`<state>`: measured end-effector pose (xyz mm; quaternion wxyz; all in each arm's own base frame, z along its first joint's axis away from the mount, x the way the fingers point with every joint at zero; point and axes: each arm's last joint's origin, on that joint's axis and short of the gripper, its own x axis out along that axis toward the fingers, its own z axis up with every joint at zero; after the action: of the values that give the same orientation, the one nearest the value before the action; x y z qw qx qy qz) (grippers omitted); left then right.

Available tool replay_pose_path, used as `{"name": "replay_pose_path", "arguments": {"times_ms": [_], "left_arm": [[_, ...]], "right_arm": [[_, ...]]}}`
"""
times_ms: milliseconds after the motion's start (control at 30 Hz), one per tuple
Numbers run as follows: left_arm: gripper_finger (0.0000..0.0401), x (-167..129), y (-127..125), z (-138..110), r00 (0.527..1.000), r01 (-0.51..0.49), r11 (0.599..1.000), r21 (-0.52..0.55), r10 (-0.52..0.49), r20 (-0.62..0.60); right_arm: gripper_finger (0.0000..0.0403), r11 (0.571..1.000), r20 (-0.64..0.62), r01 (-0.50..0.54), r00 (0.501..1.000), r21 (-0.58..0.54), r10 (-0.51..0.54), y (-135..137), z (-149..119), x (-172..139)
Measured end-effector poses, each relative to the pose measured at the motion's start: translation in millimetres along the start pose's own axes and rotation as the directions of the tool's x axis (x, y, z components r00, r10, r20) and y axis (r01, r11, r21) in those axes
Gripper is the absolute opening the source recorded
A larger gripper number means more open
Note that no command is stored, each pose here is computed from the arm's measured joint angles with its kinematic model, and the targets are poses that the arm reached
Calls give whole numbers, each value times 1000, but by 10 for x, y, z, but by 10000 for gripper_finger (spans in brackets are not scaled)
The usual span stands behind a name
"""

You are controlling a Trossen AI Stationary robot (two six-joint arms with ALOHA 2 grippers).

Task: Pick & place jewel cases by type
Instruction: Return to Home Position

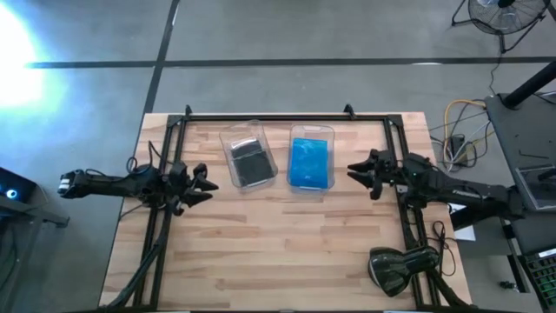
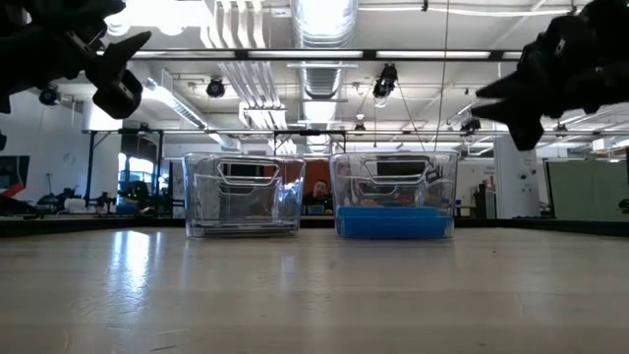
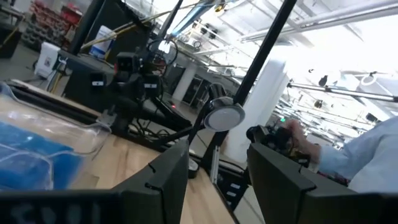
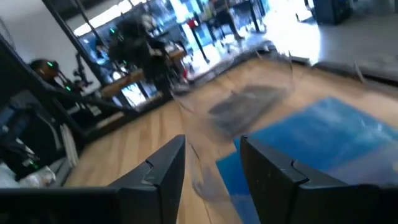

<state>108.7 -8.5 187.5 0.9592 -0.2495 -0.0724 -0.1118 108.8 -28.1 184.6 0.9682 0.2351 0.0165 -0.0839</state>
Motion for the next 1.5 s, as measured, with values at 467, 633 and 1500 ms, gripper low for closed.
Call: {"name": "replay_pose_path", "arguments": {"times_ms": [467,633,1500], "left_arm": [[147,-76,-7,22,1000,-3,1000,-7,3,27],[147,-145,-4,58,997,-13,1000,5,13,72],[147,-161,74,77,991,-98,995,15,96,97]], "right_arm": [[148,999,-66,37,997,4,-37,-133,-277,-23],[144,1000,60,-24,998,-13,24,-74,-181,-109],[134,989,52,-143,988,-29,145,37,-197,-139]]}}
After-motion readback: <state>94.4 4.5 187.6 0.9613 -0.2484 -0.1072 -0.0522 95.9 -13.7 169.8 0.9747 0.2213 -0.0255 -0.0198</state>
